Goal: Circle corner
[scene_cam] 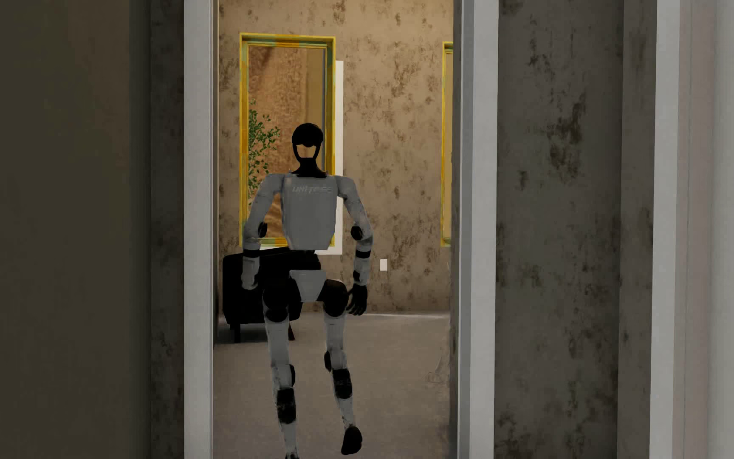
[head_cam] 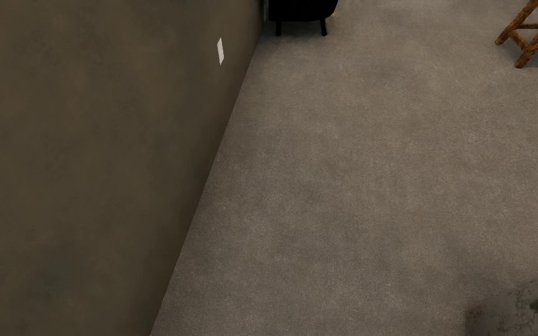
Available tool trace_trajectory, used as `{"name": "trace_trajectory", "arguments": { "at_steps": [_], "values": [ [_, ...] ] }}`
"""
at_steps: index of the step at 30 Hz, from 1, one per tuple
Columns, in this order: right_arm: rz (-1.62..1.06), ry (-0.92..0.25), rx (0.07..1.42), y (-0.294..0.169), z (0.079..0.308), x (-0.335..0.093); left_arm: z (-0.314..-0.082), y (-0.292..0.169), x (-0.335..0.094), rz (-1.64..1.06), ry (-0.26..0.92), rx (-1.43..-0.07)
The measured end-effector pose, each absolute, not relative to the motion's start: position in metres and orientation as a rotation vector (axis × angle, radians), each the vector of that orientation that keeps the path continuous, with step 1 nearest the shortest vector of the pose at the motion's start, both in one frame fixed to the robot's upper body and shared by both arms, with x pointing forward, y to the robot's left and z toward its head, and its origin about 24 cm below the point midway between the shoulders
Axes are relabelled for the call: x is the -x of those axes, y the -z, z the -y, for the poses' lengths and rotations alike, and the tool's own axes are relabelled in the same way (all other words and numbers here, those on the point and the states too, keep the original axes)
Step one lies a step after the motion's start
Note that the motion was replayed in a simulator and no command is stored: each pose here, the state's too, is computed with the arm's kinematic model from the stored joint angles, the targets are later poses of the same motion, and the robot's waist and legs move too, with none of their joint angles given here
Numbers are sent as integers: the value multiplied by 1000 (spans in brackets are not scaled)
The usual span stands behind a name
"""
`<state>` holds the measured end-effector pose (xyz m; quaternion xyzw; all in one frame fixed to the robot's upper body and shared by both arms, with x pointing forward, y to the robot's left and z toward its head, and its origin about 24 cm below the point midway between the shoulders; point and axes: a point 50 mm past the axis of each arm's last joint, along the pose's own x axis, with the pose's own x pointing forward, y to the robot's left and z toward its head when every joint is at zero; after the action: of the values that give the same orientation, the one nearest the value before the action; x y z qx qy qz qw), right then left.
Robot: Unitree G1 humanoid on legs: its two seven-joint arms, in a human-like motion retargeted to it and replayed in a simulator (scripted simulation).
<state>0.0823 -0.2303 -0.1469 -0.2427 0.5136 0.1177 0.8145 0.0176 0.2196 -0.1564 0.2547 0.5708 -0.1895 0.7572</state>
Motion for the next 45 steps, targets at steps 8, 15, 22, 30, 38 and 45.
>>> {"name": "trace_trajectory", "arguments": {
  "at_steps": [8,15,22,30,38,45],
  "values": [
    [-1177,-265,505,153,229,-53,-231,153,-30,-1220,392,-588],
    [-1309,-311,530,160,233,-12,-208,152,-52,-1129,447,-568],
    [-1326,-241,533,158,247,-17,-182,159,-23,-1190,413,-429],
    [-741,-223,457,101,212,-152,-243,143,-61,-1123,248,-534],
    [-999,-264,497,136,222,-95,-241,145,-48,-1156,266,-536],
    [-1487,-176,522,156,264,33,-201,163,10,-1318,442,-497]
  ]
}}
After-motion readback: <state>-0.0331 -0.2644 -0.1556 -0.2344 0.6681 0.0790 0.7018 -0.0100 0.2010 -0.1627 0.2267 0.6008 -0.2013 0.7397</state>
